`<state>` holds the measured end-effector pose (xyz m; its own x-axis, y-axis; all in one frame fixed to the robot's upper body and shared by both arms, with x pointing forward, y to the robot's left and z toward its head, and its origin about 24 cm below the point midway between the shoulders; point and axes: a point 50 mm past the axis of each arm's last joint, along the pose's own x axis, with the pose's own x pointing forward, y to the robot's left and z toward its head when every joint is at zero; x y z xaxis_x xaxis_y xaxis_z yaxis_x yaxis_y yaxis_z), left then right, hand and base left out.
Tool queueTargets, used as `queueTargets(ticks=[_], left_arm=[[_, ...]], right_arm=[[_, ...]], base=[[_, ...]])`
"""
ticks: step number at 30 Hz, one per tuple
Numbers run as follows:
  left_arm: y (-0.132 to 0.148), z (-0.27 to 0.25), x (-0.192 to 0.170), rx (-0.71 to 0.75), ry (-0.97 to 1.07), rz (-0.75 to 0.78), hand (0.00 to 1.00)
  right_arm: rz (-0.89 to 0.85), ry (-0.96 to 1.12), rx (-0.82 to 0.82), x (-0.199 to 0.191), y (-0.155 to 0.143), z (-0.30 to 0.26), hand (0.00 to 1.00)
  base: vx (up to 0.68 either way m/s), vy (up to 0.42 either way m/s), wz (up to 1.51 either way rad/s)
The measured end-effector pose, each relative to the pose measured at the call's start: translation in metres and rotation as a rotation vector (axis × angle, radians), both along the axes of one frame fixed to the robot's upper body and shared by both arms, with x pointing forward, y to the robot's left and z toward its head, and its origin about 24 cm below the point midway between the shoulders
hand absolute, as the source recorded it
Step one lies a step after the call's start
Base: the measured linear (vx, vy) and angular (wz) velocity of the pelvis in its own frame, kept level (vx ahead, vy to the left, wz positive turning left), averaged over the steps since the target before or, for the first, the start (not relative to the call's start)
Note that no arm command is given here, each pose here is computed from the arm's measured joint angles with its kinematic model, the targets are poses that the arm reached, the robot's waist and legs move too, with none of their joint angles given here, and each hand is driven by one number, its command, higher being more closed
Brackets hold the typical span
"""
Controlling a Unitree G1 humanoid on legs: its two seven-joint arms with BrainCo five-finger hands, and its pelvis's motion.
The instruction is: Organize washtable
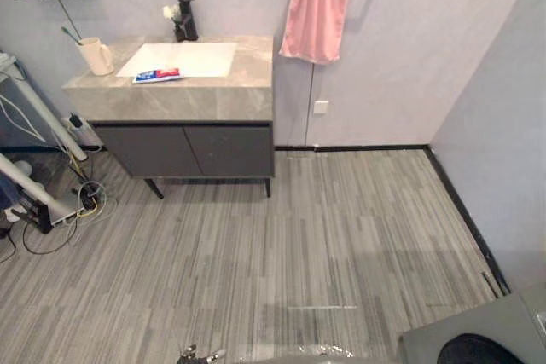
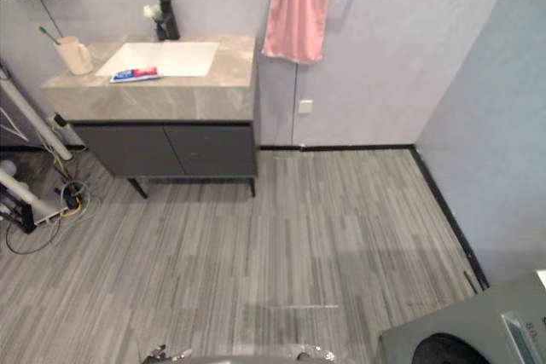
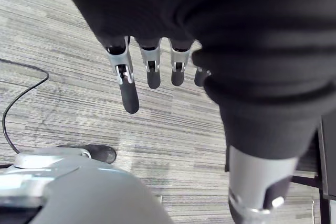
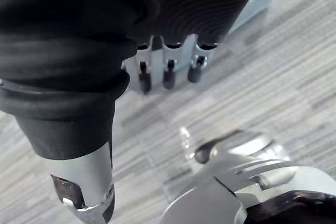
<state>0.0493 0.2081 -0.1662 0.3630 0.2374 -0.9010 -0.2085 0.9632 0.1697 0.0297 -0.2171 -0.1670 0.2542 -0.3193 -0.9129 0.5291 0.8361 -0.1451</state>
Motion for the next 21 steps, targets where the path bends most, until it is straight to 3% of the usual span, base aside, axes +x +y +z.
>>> queueTargets(ticks=[21], left_arm=[[0.002,0.002,0.008,0.019,-0.023,-0.025,0.0]], right_arm=[[0.066,-0.047,-0.021,0.026,0.003,0.002,0.0]], base=[[-0.02,-0.019,0.08]])
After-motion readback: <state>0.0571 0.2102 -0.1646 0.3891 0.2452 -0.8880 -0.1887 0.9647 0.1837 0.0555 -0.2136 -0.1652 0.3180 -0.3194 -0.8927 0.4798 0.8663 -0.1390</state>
